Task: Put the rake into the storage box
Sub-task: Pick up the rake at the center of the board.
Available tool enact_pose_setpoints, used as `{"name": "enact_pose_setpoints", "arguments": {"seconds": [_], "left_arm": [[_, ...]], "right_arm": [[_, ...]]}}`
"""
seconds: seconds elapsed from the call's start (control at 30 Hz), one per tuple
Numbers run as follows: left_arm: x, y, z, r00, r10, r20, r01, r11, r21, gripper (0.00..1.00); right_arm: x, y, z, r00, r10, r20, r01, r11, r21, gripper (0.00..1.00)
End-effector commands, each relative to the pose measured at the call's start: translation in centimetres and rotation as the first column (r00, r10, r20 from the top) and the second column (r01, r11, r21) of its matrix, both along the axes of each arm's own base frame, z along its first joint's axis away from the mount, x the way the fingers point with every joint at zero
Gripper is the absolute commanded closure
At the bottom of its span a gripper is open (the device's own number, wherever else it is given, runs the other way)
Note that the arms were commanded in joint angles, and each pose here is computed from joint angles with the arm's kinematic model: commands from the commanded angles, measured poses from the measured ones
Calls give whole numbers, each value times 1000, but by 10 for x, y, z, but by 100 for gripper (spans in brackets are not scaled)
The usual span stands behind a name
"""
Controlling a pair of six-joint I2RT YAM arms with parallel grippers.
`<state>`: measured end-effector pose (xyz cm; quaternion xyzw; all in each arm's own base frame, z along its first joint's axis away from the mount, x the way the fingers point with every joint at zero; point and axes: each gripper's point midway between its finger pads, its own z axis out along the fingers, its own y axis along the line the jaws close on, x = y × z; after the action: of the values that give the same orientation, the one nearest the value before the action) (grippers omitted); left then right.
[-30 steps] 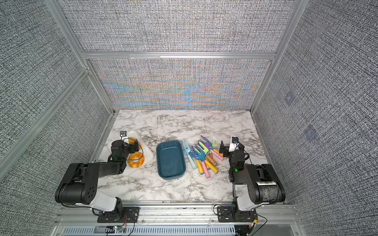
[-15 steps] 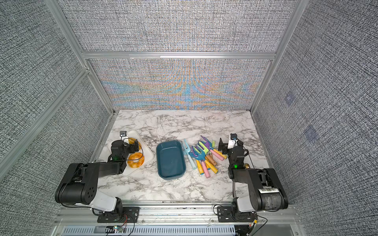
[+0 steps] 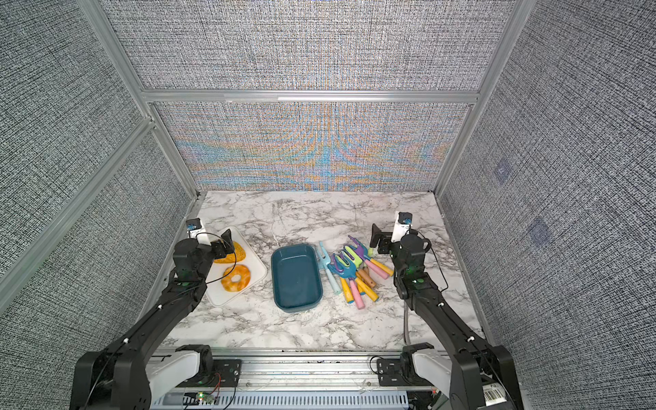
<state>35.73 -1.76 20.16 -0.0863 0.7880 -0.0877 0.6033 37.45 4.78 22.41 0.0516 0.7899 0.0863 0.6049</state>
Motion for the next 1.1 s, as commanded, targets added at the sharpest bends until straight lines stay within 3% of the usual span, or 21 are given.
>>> {"name": "enact_pose_setpoints", "arguments": {"seconds": [0.0, 0.2, 0.37, 0.53, 0.73, 1.07], "left_arm": [[-22, -23, -8, 995, -81, -50, 68, 972, -227, 1], [-59, -39, -13, 977, -185, -105, 152, 952, -267, 1], [-68, -49, 0, 970, -241, -35, 222, 933, -283, 1], [-72, -20, -30, 991, -40, -126, -12, 922, -388, 1], [-70, -24, -33, 992, -52, -116, -1, 908, -419, 1], [-71, -24, -33, 993, -56, -100, 8, 905, -426, 1]], "right_arm": [[-25, -16, -55, 966, -100, -240, 123, 989, 84, 1], [-51, 23, -81, 938, 170, -302, -112, 973, 200, 2], [-76, 53, -95, 881, 290, -375, -212, 949, 234, 16], [-96, 77, -117, 822, 295, -486, -229, 954, 191, 23], [-108, 90, -141, 769, 239, -592, -221, 970, 104, 33], [-105, 79, -168, 727, 71, -683, -170, 982, -79, 39]]}}
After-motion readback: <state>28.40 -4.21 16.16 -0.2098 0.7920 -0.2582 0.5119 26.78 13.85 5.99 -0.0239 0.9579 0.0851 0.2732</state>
